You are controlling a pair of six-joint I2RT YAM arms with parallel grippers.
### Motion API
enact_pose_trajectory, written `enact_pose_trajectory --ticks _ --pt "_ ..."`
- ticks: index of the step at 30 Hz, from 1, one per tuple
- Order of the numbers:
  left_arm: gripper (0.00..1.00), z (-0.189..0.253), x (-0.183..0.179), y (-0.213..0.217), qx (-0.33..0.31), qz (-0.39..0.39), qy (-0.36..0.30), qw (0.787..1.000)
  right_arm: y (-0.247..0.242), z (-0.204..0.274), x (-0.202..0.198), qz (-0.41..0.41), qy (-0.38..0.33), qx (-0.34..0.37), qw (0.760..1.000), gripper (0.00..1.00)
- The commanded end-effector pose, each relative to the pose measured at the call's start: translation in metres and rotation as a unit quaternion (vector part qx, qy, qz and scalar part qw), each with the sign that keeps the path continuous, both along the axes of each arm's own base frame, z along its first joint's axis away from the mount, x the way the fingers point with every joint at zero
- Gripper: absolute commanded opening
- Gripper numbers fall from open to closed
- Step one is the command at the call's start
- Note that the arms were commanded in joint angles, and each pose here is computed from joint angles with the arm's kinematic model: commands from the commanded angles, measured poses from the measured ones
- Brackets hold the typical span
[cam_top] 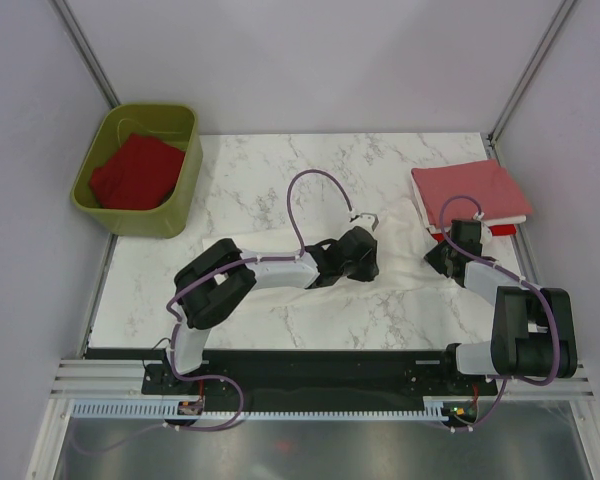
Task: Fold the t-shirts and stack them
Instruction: Fold the tshirt
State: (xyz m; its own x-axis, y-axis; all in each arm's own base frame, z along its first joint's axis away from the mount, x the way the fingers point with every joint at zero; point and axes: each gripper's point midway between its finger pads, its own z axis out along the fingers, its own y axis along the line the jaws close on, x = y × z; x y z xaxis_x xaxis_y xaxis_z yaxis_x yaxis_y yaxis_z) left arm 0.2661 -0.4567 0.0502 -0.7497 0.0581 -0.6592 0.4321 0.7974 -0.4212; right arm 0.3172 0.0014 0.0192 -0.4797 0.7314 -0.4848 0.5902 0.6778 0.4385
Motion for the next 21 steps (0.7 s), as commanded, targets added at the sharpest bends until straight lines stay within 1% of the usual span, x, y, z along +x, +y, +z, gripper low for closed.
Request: enact_pose_trajectory --ticks 1,5,9,11,12,13,14,16,21 --pt "0.31 0.022 0.000 -0.009 -0.037 0.003 0.005 0.999 -0.001 -0.021 -0.021 0.004 0.048 -0.005 0.999 0.15" --pt "0.31 0.020 0.004 -0.010 -0.039 0.004 0.008 0.999 -0.001 -0.021 -0.022 0.004 0.048 -0.005 0.999 0.15" --pt "0.28 0.017 0.012 -0.011 -0.039 0.013 0.011 0.999 -0.002 -0.021 -0.022 0.003 0.048 -0.004 0.999 0.15" --pt "0.22 0.016 0.014 -0.012 -0.041 0.016 0.013 0.999 -0.002 -0.021 -0.022 0.003 0.048 -0.004 0.999 0.15" --pt "0.16 0.016 0.014 -0.012 -0.041 0.016 0.014 0.999 -0.001 -0.022 -0.022 0.004 0.049 -0.003 0.999 0.15" --pt "0.14 0.017 0.014 -0.012 -0.041 0.015 0.014 0.999 -0.001 -0.021 -0.022 0.003 0.048 -0.003 0.999 0.15" --pt "0.09 0.017 0.014 -0.011 -0.042 0.016 0.015 0.999 -0.002 -0.021 -0.022 0.003 0.048 -0.003 0.999 0.15" --pt "0.02 0.021 0.009 -0.012 -0.052 0.010 0.021 0.998 -0.002 -0.021 -0.021 0.003 0.048 -0.004 0.999 0.15" --pt "0.02 0.025 -0.003 -0.010 -0.073 0.001 0.039 0.997 -0.002 -0.021 -0.023 0.002 0.049 -0.003 0.999 0.15"
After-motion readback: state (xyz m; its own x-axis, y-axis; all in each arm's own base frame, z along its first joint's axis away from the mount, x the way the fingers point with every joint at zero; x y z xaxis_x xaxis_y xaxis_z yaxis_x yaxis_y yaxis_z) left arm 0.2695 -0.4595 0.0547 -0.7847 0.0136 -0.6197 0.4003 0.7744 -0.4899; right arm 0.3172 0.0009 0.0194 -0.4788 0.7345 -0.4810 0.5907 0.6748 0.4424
